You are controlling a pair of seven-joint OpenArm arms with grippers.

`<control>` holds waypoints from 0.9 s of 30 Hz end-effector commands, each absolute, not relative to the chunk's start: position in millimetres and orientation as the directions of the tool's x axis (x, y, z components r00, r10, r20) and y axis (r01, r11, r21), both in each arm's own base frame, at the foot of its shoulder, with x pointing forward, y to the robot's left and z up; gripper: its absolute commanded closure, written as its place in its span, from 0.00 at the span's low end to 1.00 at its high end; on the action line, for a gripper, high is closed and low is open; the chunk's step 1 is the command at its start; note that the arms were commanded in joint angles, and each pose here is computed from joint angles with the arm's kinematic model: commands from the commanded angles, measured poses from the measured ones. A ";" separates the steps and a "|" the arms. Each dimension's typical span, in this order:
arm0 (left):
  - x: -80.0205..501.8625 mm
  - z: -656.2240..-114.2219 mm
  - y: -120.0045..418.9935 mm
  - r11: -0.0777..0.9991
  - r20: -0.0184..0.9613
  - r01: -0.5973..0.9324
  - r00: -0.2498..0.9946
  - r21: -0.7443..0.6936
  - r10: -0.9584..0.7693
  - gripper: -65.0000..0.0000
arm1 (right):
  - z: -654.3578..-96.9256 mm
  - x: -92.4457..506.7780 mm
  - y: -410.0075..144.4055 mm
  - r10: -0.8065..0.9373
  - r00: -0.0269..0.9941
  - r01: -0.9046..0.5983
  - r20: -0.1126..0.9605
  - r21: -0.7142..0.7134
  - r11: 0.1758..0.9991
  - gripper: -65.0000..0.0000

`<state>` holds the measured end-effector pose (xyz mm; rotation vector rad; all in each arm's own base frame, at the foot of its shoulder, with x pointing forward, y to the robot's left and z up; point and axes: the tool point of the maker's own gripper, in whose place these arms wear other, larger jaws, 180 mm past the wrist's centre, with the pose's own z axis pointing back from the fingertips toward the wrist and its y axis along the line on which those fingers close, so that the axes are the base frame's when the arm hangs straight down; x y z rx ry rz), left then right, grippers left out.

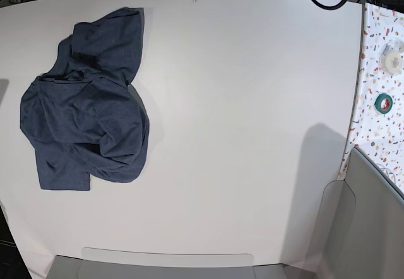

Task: Layout the t-shirt on the table in an organized manner, then fold the t-shirt properly

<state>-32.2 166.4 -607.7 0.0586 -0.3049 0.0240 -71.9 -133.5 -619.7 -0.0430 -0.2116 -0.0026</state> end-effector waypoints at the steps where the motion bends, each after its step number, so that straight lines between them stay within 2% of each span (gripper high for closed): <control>1: -41.7 -596.1 179.6 0.997 0.315 -0.006 0.949 0.080 -0.020 1.00 | -611.4 -89.1 -142.4 0.012 0.980 0.000 0.200 -0.056 0.998 1.00; 7: -48.4 -539.3 190.8 0.984 0.395 0.151 0.902 0.097 -0.177 1.00 | -565.4 -96.5 -171.5 0.064 0.957 -0.036 0.283 -0.104 0.994 1.00; 16: -33.3 -463.1 189.3 0.957 0.504 0.269 0.815 0.109 -0.287 1.00 | -475.8 -83.7 -221.6 0.134 0.902 -0.046 0.410 -0.219 0.975 1.00; 19: -21.8 -434.7 186.0 0.940 0.546 0.323 0.770 0.114 -0.331 1.00 | -434.2 -62.6 -242.7 0.170 0.863 -0.033 0.476 -0.282 0.959 1.00; 27: 16.7 -384.3 178.6 0.887 0.579 0.439 0.689 0.146 -0.436 1.00 | -336.7 7.4 -278.1 0.300 0.719 0.002 0.627 -0.433 0.901 1.00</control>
